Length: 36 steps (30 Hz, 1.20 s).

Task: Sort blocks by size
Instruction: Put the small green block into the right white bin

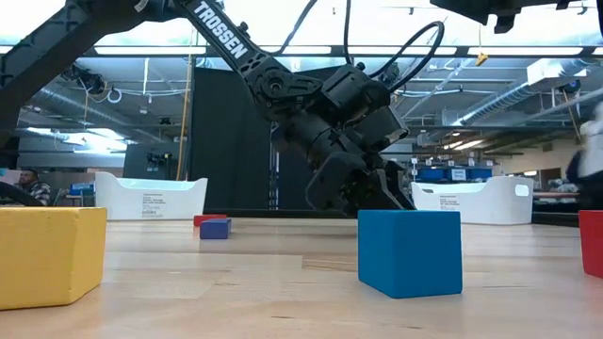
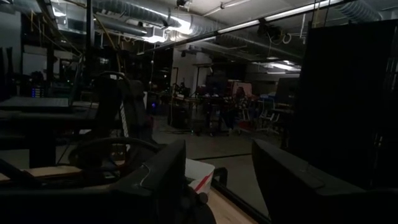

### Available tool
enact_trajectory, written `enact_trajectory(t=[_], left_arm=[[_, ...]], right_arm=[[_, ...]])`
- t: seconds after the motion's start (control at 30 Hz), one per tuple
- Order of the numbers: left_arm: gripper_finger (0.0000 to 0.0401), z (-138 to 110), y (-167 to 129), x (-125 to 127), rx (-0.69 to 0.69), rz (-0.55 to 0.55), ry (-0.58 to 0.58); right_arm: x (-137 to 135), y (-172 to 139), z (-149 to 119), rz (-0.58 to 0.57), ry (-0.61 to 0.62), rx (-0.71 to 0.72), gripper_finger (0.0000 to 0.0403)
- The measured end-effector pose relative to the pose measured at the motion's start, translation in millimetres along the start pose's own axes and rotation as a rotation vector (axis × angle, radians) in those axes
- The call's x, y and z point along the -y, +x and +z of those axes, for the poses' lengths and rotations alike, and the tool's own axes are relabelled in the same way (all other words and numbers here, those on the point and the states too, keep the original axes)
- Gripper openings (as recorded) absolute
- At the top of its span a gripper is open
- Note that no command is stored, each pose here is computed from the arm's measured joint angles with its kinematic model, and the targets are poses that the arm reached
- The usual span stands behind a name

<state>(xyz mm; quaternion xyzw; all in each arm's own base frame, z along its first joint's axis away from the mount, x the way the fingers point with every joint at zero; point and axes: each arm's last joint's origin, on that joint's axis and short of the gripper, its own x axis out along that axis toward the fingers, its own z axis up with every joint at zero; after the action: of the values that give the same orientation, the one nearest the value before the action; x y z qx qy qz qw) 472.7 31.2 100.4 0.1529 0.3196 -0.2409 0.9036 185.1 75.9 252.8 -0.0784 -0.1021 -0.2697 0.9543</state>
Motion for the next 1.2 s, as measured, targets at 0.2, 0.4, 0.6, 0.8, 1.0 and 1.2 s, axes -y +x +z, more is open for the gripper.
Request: enact_trajectory(t=[0.2, 0.4, 0.6, 0.8, 1.0, 1.2], left_arm=[[0.0127, -2, 0, 1, -0.03, 0.001, -0.016], [0.0137, 3, -3, 0, -0.003, 0.031, -0.11], [0.0207, 19, -15, -1, 0.014, 0.118, -0.151], [0.0272, 39, -26, 2, 0.044, 0.189, -0.26], [0.0284, 38, -30, 9, -0.045, 0.287, -0.437], [0.0285, 41, -25, 23, -0.099, 0.391, -0.547]], right_arm=[[0, 0, 0, 0.0, 0.0, 0.0, 0.0197], [0, 0, 0, 0.001, -0.001, 0.0, 0.0197], [0, 0, 0, -0.001, -0.007, -0.004, 0.0197], [0, 0, -1, -0.008, -0.014, -0.008, 0.0197], [0, 0, -1, -0.019, -0.02, -0.014, 0.0197], [0, 0, -1, -0.02, -0.025, -0.016, 0.0197]])
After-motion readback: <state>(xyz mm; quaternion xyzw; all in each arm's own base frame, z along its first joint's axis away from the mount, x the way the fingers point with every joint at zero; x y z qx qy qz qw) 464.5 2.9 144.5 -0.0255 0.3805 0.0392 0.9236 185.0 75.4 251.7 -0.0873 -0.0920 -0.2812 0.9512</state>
